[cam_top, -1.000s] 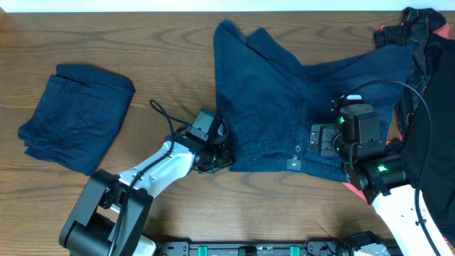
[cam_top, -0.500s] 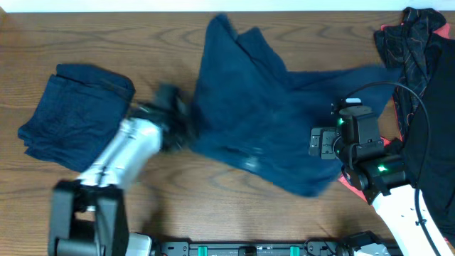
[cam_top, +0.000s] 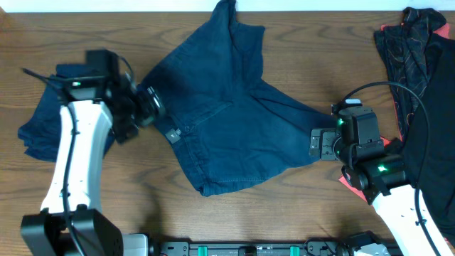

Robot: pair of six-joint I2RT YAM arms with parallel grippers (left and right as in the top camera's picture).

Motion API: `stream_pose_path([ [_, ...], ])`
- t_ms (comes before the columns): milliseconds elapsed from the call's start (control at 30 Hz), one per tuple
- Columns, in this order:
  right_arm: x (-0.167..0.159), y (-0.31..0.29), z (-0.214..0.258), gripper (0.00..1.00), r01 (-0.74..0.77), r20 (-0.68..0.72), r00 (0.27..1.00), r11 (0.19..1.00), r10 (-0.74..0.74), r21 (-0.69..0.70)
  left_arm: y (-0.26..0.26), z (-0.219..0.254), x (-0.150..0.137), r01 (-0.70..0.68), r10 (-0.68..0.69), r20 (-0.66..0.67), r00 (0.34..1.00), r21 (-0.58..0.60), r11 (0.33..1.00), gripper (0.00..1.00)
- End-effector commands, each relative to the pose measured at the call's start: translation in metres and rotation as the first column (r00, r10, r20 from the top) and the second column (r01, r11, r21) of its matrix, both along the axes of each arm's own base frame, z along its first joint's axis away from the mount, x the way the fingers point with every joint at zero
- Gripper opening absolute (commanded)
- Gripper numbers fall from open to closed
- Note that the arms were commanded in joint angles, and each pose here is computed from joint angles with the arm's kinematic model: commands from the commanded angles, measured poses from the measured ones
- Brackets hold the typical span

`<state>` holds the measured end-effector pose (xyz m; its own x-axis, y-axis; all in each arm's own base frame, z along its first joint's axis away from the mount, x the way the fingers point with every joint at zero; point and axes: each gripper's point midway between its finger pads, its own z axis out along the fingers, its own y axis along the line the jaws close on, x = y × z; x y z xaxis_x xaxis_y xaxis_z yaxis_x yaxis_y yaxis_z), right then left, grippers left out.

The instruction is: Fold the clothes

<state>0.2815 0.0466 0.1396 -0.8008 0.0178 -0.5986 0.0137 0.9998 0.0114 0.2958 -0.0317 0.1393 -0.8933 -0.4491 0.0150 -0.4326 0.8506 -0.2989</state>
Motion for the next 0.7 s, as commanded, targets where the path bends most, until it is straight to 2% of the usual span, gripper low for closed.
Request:
stream_pose_path([
  [0, -0.001, -0.003, 0.001, 0.99, 0.026, 0.001, 1.000, 1.000, -0.026, 0.007, -0.021, -0.018, -0.029, 0.082, -0.084, -0.110, 0.990, -0.023, 0.996, 0.98],
  [100, -0.001, -0.003, 0.001, 0.99, 0.038, -0.001, 0.999, 0.999, -0.038, 0.015, -0.037, -0.038, -0.058, 0.143, -0.147, -0.202, 0.968, -0.034, 0.989, 0.98],
  [200, -0.001, -0.003, 0.001, 0.99, 0.037, -0.001, 0.999, 0.999, -0.037, 0.014, -0.059, -0.056, -0.087, 0.189, -0.209, -0.275, 0.938, -0.099, 0.977, 0.99],
  [367, -0.001, -0.003, 0.001, 0.99, 0.037, -0.001, 0.999, 0.999, -0.037, 0.014, -0.099, -0.086, -0.126, 0.177, -0.246, -0.344, 0.906, -0.221, 0.959, 0.99],
  [533, -0.001, -0.003, 0.001, 0.99, 0.037, -0.002, 0.999, 0.999, -0.037, 0.014, -0.115, -0.108, -0.149, 0.134, -0.213, -0.394, 0.894, -0.219, 0.966, 0.99],
  [667, -0.001, -0.004, 0.001, 0.99, 0.040, -0.001, 0.999, 0.999, -0.040, 0.011, -0.123, -0.113, -0.146, 0.123, -0.197, -0.368, 0.909, -0.216, 0.969, 1.00],
])
